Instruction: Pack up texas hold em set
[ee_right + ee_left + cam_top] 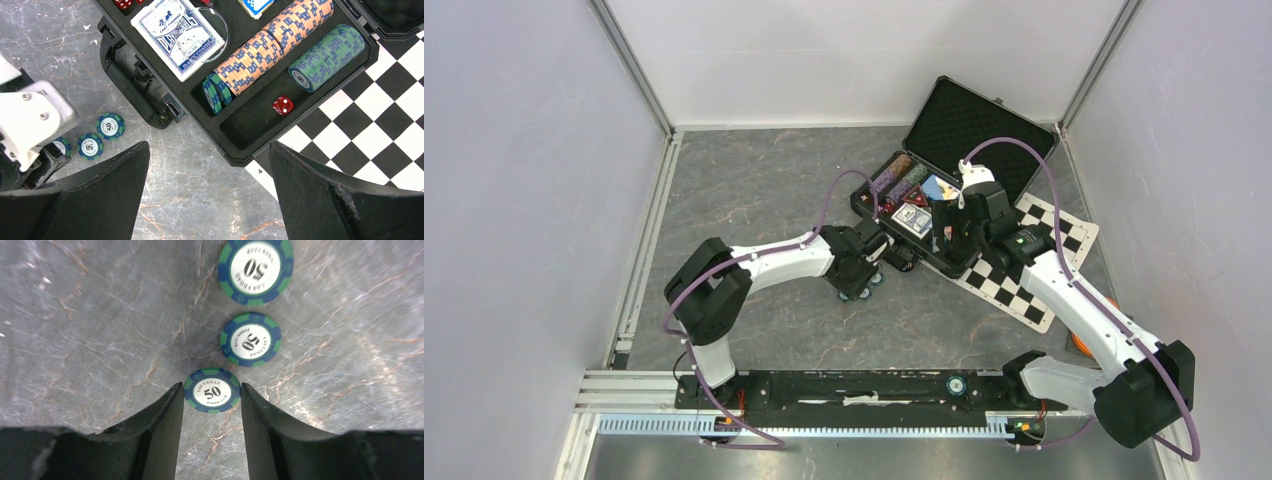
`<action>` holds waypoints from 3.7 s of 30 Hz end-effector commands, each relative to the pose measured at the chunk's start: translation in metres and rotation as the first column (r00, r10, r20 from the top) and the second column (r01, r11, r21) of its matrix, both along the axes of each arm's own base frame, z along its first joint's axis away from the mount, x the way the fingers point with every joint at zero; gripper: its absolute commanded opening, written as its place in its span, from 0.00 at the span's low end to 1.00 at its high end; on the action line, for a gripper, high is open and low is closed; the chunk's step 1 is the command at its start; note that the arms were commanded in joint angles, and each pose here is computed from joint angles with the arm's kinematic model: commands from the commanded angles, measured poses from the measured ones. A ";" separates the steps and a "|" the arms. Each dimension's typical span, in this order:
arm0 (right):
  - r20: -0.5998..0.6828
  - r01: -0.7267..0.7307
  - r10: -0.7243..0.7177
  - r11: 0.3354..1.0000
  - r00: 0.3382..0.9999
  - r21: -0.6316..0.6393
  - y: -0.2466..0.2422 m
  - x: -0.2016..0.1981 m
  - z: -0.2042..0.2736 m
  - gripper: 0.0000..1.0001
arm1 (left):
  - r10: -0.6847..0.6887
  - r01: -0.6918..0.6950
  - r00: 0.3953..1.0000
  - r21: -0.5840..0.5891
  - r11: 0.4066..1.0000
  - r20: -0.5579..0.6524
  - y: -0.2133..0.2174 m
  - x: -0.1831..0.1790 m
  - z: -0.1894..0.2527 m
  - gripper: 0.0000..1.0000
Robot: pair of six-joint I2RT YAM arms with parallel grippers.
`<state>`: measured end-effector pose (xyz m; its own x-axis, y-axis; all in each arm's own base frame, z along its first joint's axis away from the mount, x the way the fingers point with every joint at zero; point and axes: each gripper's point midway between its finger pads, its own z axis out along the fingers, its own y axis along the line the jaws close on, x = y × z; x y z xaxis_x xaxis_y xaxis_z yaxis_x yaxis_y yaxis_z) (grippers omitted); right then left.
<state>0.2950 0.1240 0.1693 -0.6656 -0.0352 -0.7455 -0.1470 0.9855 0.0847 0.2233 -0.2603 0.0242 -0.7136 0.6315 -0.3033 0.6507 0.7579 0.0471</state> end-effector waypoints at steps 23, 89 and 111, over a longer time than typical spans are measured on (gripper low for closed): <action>0.031 0.020 -0.021 0.999 0.999 0.032 -0.007 0.006 0.008 0.93 | -0.062 0.063 0.998 -0.128 0.990 0.007 -0.051 0.022 0.024 0.50; 0.003 0.011 -0.011 0.994 1.000 0.109 -0.002 0.004 0.007 0.93 | -0.041 0.041 0.999 0.017 0.999 0.009 -0.037 0.002 0.008 0.36; -0.244 0.085 -0.005 0.944 0.970 0.318 -0.004 -0.008 -0.040 0.74 | -0.035 0.044 0.995 -0.107 0.993 0.089 -0.066 0.027 0.078 0.37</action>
<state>0.2935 0.0999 0.1447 -0.7515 0.1774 -0.6354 -0.0137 0.9588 0.2838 0.2397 -0.3181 0.0672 -0.6659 0.6572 -0.3531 0.6909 0.7218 0.0406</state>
